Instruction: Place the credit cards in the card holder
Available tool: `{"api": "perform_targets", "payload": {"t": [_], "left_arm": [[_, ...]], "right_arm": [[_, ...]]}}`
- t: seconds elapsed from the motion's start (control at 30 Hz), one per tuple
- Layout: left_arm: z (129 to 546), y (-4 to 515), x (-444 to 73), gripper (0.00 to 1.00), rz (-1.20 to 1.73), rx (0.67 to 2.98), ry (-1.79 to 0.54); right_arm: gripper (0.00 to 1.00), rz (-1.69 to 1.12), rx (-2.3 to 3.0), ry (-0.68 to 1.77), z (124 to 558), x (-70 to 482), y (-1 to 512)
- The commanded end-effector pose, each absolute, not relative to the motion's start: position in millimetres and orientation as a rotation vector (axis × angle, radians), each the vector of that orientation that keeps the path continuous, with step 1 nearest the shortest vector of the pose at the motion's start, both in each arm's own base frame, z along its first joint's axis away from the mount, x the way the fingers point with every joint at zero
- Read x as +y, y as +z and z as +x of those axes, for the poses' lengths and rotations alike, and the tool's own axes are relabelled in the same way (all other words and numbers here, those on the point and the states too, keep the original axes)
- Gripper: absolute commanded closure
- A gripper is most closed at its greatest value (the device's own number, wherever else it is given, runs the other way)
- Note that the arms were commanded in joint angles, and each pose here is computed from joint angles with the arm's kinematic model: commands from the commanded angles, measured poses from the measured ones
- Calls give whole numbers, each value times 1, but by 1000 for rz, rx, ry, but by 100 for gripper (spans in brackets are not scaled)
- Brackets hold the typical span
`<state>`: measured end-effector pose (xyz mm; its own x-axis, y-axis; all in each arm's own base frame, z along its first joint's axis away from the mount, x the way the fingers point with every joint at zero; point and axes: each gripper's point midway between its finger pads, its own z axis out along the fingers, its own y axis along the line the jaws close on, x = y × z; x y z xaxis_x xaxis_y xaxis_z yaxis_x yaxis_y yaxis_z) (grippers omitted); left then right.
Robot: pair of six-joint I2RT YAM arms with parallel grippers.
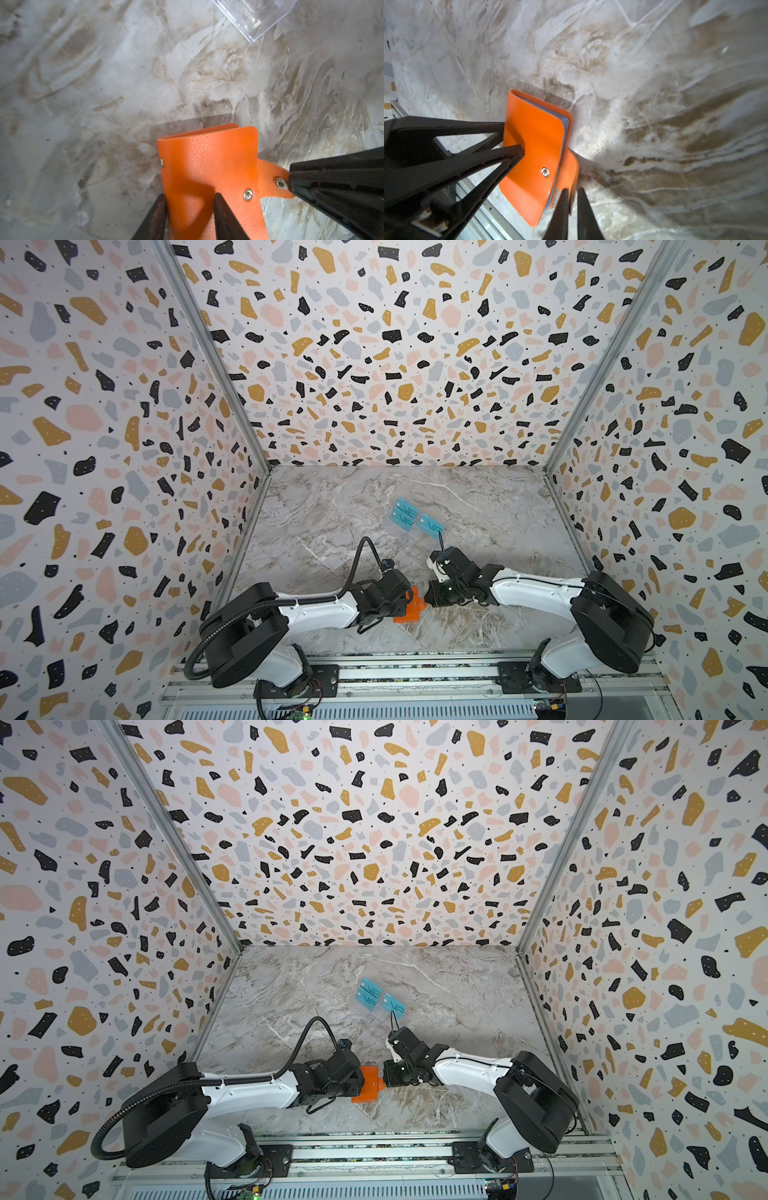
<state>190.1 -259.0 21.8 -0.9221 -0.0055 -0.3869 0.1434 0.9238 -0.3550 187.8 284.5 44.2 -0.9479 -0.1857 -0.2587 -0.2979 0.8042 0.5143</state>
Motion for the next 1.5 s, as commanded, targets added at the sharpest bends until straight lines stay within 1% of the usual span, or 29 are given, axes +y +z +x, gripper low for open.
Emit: {"api": "perform_targets", "payload": {"t": [0.0, 0.17, 0.3, 0.4, 0.6, 0.7, 0.93, 1.07, 1.47], "left_arm": [[157, -10, -230, 61, 132, 2870, -385], [157, -11, -229, 60, 128, 2873, -386], [157, -11, -230, 60, 129, 2872, -388], [157, -10, -230, 60, 125, 2870, -391], [158, -11, -231, 61, 127, 2871, -391], [158, -11, -231, 61, 125, 2870, -391], [156, -12, -229, 61, 124, 2873, -388], [156, -12, -230, 61, 126, 2872, -390], [156, -12, -231, 62, 131, 2874, -396]], "right_arm": [[81, -381, 2801, 848, 184, 280, 48], [81, -386, 2808, 839, 183, 278, 45], [84, -395, 2814, 835, 182, 278, 43], [90, -397, 2809, 828, 183, 277, 45], [95, -409, 2798, 854, 183, 279, 46], [100, -420, 2785, 896, 182, 283, 48], [100, -492, 2697, 1065, 183, 305, 65], [100, -551, 2685, 1090, 183, 313, 66], [100, -594, 2676, 1112, 188, 326, 62]]}}
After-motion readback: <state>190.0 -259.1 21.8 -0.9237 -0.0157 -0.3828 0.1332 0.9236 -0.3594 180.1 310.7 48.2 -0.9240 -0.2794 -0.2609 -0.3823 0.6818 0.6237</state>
